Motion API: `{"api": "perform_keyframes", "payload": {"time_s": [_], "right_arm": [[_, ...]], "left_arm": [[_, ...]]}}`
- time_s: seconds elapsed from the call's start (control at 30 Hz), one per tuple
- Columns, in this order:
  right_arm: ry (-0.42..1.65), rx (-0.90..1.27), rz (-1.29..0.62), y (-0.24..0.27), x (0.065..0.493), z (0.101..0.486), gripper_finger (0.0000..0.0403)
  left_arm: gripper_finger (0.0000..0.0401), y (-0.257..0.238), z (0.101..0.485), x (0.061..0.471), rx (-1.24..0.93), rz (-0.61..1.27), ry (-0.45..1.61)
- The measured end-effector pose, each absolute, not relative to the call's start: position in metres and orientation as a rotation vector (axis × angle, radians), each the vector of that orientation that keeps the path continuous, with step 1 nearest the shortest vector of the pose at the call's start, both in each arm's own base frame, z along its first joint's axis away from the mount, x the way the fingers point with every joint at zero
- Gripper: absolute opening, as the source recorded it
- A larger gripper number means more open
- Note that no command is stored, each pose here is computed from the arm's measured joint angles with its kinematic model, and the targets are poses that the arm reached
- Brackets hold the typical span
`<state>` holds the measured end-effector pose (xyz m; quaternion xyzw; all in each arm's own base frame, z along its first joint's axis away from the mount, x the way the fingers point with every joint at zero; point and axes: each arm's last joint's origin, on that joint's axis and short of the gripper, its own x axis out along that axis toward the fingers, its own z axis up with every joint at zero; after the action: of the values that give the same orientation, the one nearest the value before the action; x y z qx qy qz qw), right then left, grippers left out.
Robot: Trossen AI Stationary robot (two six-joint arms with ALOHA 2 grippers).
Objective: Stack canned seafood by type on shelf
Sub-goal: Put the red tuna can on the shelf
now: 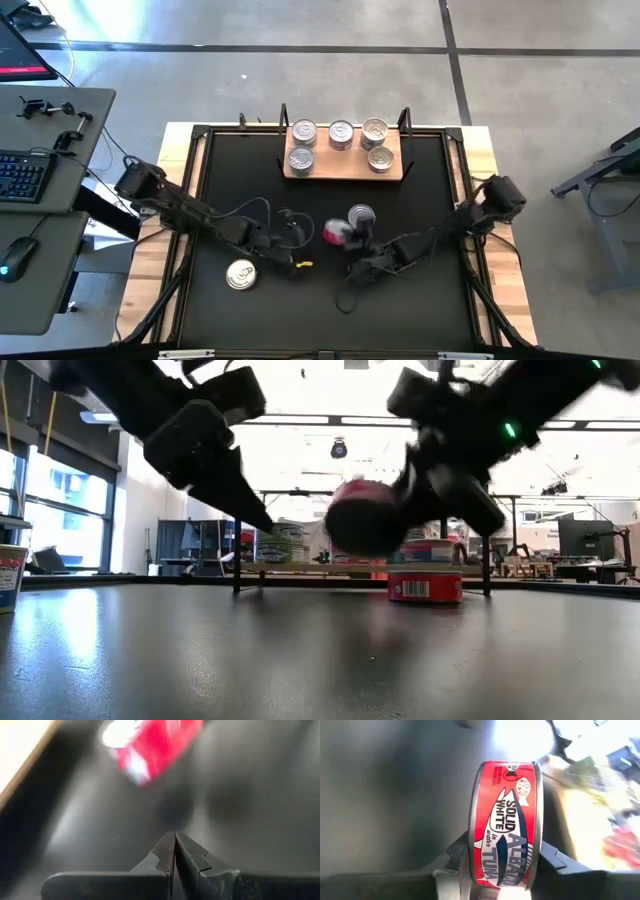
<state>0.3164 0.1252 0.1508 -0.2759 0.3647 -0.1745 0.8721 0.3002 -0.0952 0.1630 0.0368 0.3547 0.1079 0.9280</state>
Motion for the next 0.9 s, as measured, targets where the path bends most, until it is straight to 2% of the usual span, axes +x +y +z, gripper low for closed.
{"api": "perform_keyframes", "payload": {"time_s": [0.1, 0.27, 0.53, 0.8, 0.9], "right_arm": [[0.870, -0.580, -0.486, 0.105, 0.319, 0.177, 0.0115], [1.008, -0.557, -0.612, 0.053, 0.340, 0.206, 0.0115], [1.092, -0.563, -0.732, -0.024, 0.367, 0.179, 0.0115], [1.149, -0.579, -0.774, -0.048, 0.373, 0.157, 0.0117], [1.150, -0.569, -0.771, -0.051, 0.374, 0.156, 0.0156]], "left_arm": [[0.0004, -0.098, 0.166, 0.288, 0.065, 0.322, 0.757], [0.0004, -0.113, 0.169, 0.270, 0.076, 0.382, 0.768], [0.0004, -0.137, 0.169, 0.257, 0.157, 0.422, 0.686], [0.0004, -0.146, 0.170, 0.252, 0.175, 0.414, 0.656], [0.0004, -0.146, 0.171, 0.254, 0.162, 0.413, 0.642]]}}
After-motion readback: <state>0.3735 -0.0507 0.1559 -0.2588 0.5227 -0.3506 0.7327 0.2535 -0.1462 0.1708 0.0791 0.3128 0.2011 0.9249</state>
